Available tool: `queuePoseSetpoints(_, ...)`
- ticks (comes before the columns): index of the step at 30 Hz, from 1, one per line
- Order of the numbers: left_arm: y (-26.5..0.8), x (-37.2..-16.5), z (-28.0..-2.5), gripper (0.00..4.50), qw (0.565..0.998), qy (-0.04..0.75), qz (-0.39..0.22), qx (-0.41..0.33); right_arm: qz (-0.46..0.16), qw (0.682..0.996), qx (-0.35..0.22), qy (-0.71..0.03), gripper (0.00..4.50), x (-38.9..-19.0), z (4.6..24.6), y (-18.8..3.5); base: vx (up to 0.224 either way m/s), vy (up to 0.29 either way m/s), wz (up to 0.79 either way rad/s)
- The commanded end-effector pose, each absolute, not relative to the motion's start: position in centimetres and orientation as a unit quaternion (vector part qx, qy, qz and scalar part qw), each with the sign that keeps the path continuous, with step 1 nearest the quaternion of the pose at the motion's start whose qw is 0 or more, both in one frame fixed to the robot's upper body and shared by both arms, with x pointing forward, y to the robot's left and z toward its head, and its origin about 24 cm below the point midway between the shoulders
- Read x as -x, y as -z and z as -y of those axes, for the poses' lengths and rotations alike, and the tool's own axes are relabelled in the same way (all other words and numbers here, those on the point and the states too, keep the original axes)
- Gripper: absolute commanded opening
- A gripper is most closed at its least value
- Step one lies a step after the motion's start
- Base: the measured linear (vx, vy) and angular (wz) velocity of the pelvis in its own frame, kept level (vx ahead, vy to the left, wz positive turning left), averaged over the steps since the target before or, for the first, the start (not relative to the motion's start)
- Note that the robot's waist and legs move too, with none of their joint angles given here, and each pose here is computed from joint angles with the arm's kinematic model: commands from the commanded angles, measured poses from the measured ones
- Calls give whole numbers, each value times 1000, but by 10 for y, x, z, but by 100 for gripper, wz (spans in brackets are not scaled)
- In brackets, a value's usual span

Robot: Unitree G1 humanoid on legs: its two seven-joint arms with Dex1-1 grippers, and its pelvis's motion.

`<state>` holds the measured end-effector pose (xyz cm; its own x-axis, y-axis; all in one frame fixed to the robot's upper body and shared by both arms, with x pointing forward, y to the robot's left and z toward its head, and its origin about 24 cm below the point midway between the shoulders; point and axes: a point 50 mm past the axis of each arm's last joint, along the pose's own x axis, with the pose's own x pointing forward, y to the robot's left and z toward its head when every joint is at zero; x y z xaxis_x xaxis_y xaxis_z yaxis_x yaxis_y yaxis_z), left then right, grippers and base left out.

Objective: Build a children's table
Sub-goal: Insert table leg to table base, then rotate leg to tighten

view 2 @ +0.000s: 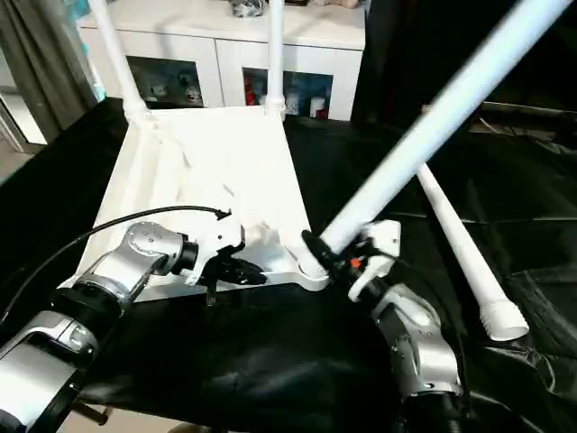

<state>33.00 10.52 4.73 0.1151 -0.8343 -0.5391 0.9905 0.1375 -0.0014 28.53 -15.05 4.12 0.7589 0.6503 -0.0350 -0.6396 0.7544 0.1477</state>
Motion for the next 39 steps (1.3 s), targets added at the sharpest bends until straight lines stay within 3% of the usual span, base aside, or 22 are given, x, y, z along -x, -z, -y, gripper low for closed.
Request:
queuePoseSetpoints(1, -68, -341, -103, 0, 736, 623, -174, -199, -121, 925, -45, -356, 194, -275, 148, -14, 0, 0, 0)
queuePoseSetpoints(3, -65, -339, -103, 0, 732, 627, -176, -204, -135, 916, -16, -378, 194, -281, 147, -18, 0, 0, 0)
queuePoseSetpoints(11, -64, -337, -101, 0, 725, 635, -173, -204, -177, 882, 6, -437, 194, -282, 149, -17, 0, 0, 0)
queuePoseSetpoints(19, -64, -336, -100, 0, 724, 636, -172, -204, -180, 880, 6, -439, 194, -283, 150, -16, 0, 0, 0)
queuePoseSetpoints(24, -69, -325, -98, 0, 656, 705, -165, -214, -198, 841, -1, -504, 194, -283, 160, -13, 0, 0, 0)
queuePoseSetpoints(30, -76, -321, -100, 0, 623, 733, -167, -216, -203, 827, 2, -524, 194, -289, 166, -15, 0, 0, 0)
queuePoseSetpoints(36, -79, -325, -99, 0, 631, 727, -163, -216, -201, 819, 4, -538, 193, -292, 168, -16, 0, 0, 0)
queuePoseSetpoints(39, -80, -331, -97, 0, 661, 700, -160, -216, -201, 829, 4, -522, 193, -295, 167, -15, 0, 0, 0)
